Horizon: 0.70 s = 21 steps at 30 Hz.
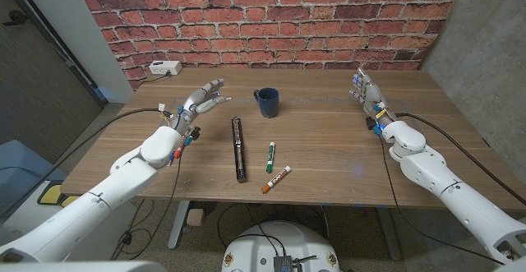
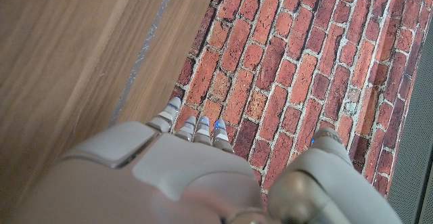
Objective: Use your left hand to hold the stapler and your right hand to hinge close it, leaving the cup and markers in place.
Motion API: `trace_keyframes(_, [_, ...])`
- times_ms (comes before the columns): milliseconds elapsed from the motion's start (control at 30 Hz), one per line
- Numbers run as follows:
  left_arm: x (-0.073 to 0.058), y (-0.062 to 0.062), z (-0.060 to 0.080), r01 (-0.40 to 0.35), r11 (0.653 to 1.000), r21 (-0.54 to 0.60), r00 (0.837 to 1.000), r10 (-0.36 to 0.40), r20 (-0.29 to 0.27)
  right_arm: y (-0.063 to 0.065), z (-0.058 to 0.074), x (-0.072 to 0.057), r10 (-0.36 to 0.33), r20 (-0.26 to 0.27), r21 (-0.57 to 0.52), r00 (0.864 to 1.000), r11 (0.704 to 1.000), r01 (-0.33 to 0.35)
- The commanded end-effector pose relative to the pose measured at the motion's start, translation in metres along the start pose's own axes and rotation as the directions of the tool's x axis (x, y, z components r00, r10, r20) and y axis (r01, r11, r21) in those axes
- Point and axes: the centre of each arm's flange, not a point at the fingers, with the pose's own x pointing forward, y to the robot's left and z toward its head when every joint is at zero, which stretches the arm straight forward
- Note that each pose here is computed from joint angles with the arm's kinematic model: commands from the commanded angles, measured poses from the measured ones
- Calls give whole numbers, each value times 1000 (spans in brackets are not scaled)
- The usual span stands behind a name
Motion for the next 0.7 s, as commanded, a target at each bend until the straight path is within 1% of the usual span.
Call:
trace_keyframes(33, [-3,0,11,-4,996,85,1000,4,-5,-4,-1,-1,-9,-2,3,1000,1000,9])
trace_keyframes(167, [-5,-1,18,14,990,138,1000,-14,1,-4,1,-1,-10,0,2,1000,1000,10])
trace_keyframes(233, [-4,0,22,43,982,182,999,-42,-9,-4,1,-1,-9,-1,-1,1000,1000,9])
trace_keyframes(300, [-4,0,27,54,972,228,999,-52,-16,-4,1,0,-6,-1,-6,1000,1000,6])
trace_keyframes(400, [-4,1,26,44,980,193,999,-43,-8,-4,0,-1,-9,-3,0,1000,1000,9])
trace_keyframes(567, [-4,0,27,10,977,213,1000,-11,4,-3,1,-2,-7,-1,3,1000,1000,7])
trace_keyframes(700, [-2,-2,32,18,966,259,1000,-19,3,-3,3,-2,-5,4,-3,1000,1000,5])
